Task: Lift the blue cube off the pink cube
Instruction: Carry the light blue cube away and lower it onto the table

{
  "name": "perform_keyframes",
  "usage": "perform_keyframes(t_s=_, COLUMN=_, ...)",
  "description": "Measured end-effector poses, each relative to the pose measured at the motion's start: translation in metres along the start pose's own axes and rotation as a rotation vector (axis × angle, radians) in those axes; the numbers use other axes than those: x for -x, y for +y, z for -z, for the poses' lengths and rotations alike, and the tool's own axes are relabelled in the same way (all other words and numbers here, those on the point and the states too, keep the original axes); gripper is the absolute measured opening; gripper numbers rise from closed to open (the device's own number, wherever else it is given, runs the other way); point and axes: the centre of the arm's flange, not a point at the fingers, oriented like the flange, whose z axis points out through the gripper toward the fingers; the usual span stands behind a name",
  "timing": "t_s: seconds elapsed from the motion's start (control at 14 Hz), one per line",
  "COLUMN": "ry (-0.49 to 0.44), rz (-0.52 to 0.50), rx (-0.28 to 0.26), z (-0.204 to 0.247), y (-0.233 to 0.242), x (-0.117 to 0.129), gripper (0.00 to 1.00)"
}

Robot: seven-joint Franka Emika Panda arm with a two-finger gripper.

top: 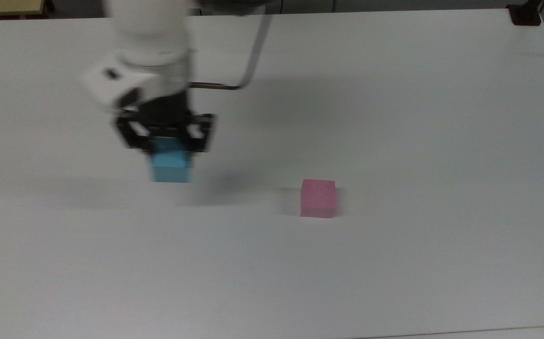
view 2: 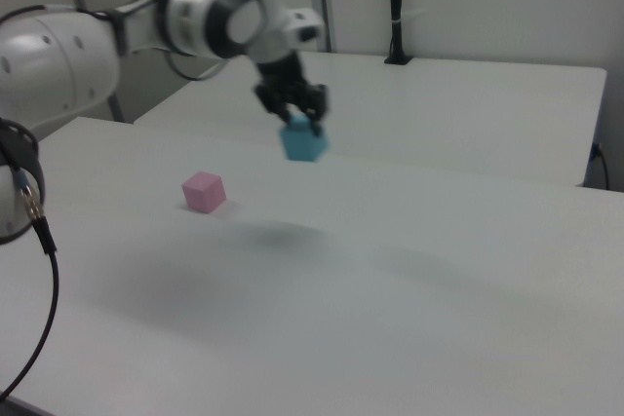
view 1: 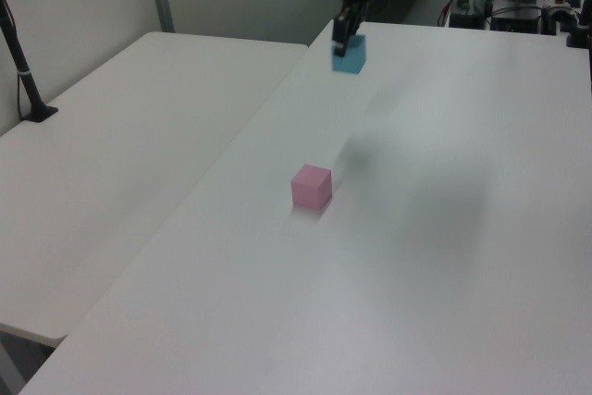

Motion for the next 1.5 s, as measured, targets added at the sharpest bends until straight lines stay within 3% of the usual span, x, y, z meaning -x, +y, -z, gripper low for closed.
perform_keyframes(t_s=0.29, ry=-0.018, rz=-0.008, rx=0.009, z=-0.019, y=0.131, x=0.023, gripper=0.56)
perform_keyframes(t_s=0.57, ry=0.050, rz=-0.074, rx=0.062, z=-0.079, y=0.208, x=0.039, gripper=0.56)
perform_keyframes(t_s=0.79, ry=0.103, rz=-0.075, rx=0.097, z=-0.137, y=0.215, x=0.036, gripper=0.56)
perform_keyframes(t_s=0.93, ry=0.084, rz=-0.068, rx=0.093, z=-0.167, y=0.210, x=0.039, gripper=0.56)
perform_keyframes(t_s=1.29, ry=0.102, rz=-0.077, rx=0.104, z=-0.192, y=0.209, x=0.040, gripper=0.57)
perform_keyframes(t_s=1.43, ry=0.120, rz=-0.090, rx=0.109, z=-0.193, y=0.210, x=0.038, gripper=0.73)
perform_keyframes(t_s=1.5, ry=0.149, rz=-0.102, rx=0.118, z=-0.186, y=0.211, x=0.034, gripper=0.89)
